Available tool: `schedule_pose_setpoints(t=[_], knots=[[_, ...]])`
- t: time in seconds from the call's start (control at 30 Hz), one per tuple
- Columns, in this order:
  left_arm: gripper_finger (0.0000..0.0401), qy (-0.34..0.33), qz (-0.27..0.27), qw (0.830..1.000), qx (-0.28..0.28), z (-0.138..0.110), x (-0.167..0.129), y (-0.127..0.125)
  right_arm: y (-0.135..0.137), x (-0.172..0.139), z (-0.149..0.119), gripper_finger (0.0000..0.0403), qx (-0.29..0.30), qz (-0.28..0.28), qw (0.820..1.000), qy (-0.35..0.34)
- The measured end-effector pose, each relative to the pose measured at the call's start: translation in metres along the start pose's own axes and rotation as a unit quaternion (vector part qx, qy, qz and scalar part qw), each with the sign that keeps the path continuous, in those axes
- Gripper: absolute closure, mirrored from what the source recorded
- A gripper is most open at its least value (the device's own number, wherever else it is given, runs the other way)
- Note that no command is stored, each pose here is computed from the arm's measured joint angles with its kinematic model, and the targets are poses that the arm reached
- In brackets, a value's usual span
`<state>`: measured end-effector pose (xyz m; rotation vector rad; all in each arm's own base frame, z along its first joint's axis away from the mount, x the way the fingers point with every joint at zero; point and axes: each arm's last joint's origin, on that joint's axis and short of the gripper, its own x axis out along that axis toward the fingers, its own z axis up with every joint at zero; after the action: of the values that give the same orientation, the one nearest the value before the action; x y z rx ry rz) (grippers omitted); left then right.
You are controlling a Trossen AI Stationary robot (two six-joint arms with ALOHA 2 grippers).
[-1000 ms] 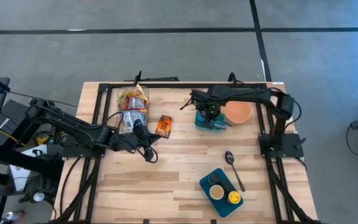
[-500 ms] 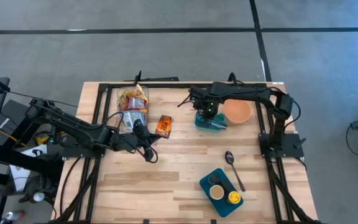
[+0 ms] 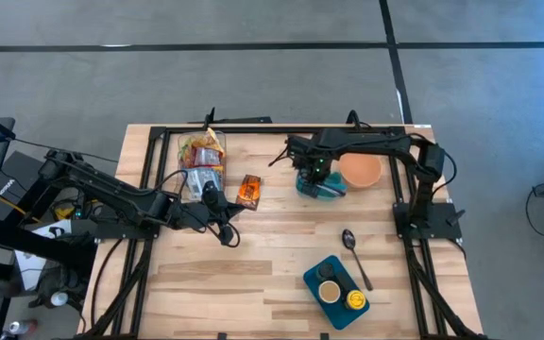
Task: Pick & Place Food Item
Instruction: Put the right black spoon into the green bin
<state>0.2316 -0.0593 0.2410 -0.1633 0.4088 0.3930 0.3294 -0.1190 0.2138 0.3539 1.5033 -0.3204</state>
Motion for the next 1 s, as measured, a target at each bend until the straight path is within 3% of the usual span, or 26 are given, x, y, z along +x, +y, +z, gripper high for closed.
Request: schedule_pose_setpoints(t=[1.0], knots=[[0.0400, 0.000, 0.000, 1.000, 0.000, 0.0000, 0.0000, 0.0000, 0.0018, 0.0073, 0.0019, 0.0388, 0.024, -0.001, 1.000, 0.011]])
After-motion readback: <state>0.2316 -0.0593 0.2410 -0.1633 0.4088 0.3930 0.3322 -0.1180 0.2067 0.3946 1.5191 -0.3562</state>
